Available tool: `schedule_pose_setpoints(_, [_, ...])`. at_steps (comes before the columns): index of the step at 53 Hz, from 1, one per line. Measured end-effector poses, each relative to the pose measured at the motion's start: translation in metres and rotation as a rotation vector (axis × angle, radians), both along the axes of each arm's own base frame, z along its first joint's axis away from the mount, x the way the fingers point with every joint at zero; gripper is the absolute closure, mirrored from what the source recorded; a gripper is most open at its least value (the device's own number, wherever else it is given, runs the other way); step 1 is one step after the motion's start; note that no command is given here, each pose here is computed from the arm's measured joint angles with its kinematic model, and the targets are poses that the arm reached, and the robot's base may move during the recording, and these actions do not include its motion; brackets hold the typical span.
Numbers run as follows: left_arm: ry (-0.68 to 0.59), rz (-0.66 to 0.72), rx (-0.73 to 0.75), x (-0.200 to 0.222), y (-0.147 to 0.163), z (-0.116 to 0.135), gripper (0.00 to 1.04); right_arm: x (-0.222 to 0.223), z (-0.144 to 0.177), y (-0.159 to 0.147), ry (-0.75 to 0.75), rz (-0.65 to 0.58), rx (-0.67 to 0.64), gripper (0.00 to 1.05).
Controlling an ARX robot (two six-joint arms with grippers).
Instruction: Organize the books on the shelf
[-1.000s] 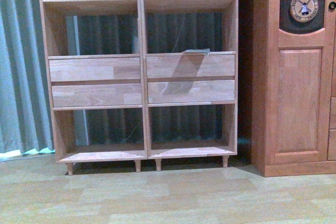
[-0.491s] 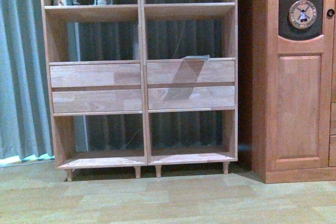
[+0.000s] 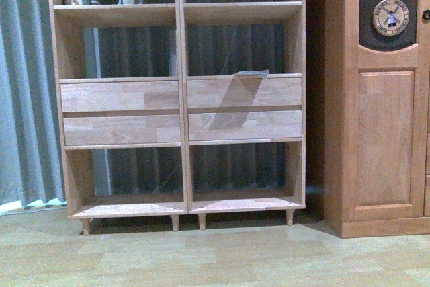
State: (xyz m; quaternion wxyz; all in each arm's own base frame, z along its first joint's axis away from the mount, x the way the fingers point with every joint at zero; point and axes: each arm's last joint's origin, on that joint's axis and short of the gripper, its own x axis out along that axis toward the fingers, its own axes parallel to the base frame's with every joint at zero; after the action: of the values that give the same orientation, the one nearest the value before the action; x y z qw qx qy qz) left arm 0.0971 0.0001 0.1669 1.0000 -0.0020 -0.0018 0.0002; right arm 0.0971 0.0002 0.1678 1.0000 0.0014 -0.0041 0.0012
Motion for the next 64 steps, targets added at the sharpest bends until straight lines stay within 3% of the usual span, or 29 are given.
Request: schedule_pose_setpoints(64, [0.0, 0.001, 0.0, 0.0, 0.0, 0.0, 0.07, 0.0, 0.0, 0.0, 0.0, 0.0, 0.0, 0.07])
